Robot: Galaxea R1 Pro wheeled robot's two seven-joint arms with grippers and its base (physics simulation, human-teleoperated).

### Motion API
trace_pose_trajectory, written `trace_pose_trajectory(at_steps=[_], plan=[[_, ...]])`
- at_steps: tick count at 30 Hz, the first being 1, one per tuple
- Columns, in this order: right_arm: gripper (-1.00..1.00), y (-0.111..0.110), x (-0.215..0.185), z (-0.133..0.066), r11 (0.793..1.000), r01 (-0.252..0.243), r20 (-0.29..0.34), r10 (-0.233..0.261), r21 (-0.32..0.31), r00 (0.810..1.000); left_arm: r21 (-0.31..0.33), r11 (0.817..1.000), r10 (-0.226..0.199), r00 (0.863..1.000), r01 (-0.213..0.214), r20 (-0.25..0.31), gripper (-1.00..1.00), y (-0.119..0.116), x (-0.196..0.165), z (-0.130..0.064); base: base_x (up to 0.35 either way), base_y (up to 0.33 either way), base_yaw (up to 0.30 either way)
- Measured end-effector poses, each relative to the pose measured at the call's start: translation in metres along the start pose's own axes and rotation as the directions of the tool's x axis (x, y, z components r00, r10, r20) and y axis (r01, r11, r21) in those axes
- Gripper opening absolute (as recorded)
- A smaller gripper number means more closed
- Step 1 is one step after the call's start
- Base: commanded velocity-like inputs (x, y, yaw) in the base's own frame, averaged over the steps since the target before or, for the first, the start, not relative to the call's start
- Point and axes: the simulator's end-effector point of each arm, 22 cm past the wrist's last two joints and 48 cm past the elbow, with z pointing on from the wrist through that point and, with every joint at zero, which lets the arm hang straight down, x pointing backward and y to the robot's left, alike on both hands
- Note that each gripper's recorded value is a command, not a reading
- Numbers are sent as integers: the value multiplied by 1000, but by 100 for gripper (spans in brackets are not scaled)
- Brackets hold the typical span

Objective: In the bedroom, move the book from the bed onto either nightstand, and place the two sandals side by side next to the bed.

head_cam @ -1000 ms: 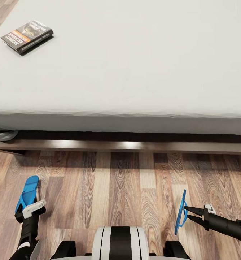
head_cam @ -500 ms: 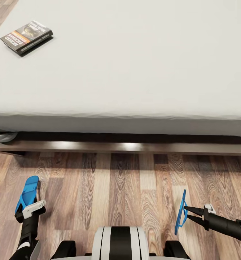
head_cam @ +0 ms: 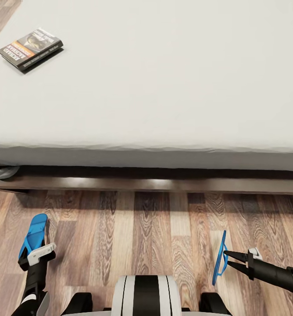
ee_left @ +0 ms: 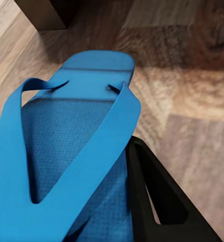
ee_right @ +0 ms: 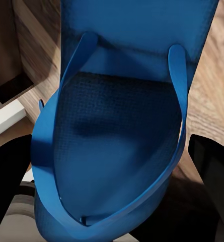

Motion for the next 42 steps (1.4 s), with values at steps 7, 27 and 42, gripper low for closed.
trace_pose_trajectory(at_steps=[7,27,42], plan=[[-100,0,0,0,1000,0,0,0,0,1000,-1,1000,-1,1000,1,-1,-100,0,0,0,0,0,0],[-100,-12,4,4,1000,-22,-11,22,13,1000,1,1000,13,1000,-13,-26,-100,0,15,-2,0,0,0],[-100,-19,6,5,999,-36,-15,36,22,999,2,1000,22,999,-22,-40,-100,0,24,-3,0,0,0]])
